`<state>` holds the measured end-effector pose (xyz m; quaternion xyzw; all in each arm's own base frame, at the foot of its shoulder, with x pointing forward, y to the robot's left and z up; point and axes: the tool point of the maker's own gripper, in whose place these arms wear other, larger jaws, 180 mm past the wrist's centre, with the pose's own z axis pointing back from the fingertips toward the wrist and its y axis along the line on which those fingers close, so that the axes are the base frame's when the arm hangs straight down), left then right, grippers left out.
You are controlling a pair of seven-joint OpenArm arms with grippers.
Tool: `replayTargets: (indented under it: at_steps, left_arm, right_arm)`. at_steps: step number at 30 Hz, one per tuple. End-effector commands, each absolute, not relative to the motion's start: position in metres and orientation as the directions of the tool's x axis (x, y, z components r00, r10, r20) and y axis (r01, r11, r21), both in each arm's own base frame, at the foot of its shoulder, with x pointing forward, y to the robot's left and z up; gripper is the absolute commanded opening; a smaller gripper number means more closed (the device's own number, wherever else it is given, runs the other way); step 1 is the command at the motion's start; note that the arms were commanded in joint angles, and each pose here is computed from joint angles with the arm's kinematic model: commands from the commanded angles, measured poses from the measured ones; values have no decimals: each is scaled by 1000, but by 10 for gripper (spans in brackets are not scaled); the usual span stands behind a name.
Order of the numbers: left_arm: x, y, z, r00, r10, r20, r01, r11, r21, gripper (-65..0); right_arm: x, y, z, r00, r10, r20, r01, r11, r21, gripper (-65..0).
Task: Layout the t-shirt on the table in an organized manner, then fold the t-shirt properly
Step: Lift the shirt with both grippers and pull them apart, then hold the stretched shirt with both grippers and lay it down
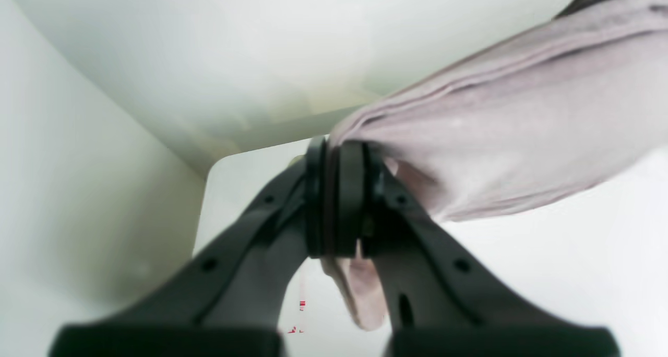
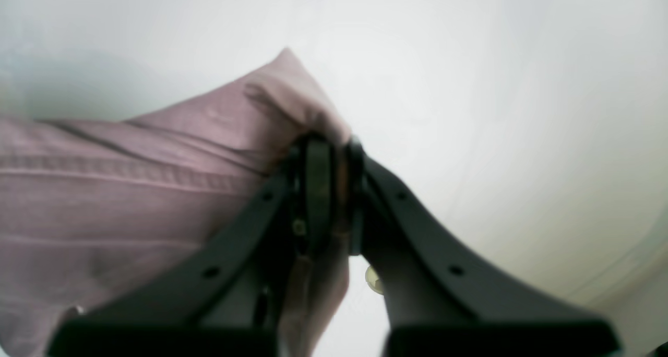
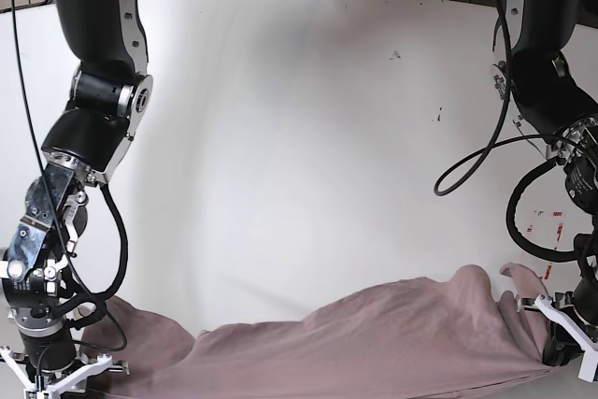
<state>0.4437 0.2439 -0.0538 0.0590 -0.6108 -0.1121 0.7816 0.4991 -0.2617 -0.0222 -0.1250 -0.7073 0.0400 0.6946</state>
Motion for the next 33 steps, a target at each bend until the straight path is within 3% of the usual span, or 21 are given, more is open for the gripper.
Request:
replayTargets:
  at_steps: [1, 10, 16, 26, 33]
  left_arm:
    - [442, 254, -35, 193, -254, 948, 56, 967, 248, -650]
    - [437, 251, -79, 281, -251, 926, 86, 968, 236, -650]
    - [421, 250, -138, 403, -254, 879, 121, 967, 224, -650]
    - [369, 245, -245, 596, -351, 722, 259, 935, 241, -650]
    - [332, 247, -291, 681, -373, 630, 303, 927, 221, -650]
  right_arm:
    - [493, -279, 6, -58, 257, 965, 190, 952, -242, -648]
    - [485, -281, -45, 37, 264, 964, 173, 948, -266, -648]
    - [456, -292, -109, 150, 253, 956, 177, 944, -278, -648]
    - [397, -294, -205, 309, 145, 940, 150, 968, -199, -648]
    - [363, -295, -255, 406, 79, 910, 151, 977, -152, -648]
